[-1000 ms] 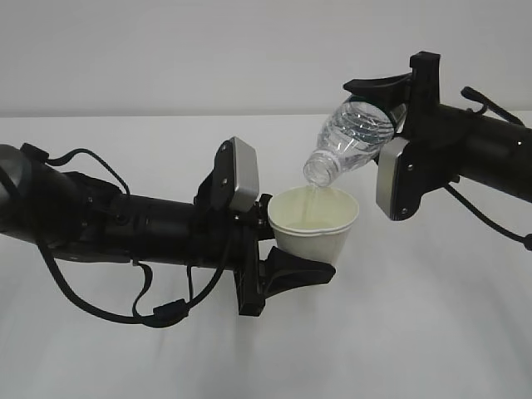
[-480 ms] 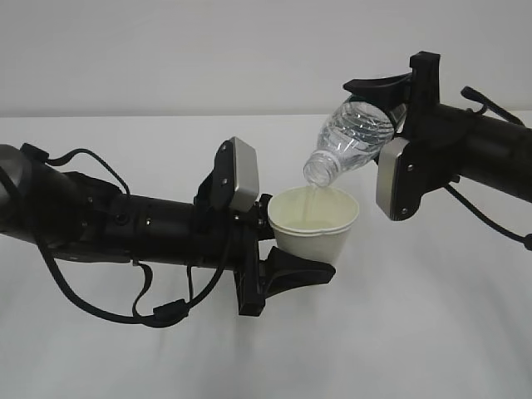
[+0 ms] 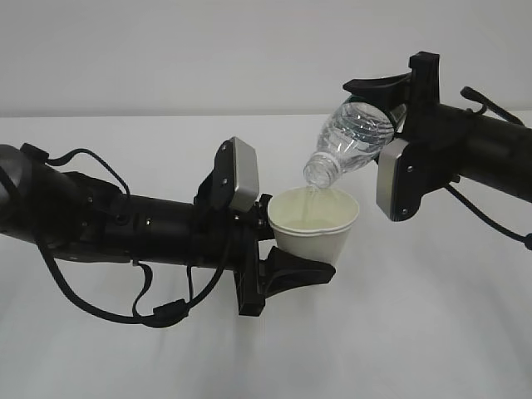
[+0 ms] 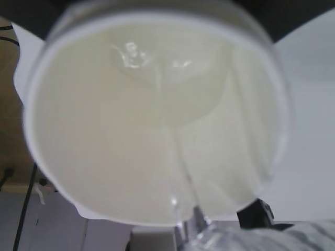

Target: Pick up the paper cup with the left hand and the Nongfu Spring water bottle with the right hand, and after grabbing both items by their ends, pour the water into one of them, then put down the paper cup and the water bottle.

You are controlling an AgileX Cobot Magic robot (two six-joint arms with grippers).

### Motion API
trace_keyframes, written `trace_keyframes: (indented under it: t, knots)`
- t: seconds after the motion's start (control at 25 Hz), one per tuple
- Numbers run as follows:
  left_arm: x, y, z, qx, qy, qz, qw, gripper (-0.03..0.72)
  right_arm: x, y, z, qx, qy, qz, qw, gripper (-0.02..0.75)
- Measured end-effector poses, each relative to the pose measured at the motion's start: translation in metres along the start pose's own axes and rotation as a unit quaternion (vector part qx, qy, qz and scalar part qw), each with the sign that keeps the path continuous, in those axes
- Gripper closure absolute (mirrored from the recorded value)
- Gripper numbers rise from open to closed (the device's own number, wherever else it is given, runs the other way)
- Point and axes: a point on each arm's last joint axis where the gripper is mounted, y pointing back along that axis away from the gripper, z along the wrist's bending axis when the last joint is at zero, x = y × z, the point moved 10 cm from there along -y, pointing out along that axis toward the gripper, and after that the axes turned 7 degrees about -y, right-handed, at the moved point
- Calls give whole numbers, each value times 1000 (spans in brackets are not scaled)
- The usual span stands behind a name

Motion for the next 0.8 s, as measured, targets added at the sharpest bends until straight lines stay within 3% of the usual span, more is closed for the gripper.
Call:
trace_keyframes:
  t: [0.8]
  knots:
    - [0, 0, 0, 0, 0, 0, 1000, 266, 0, 0, 0, 1, 6, 0, 1000, 291]
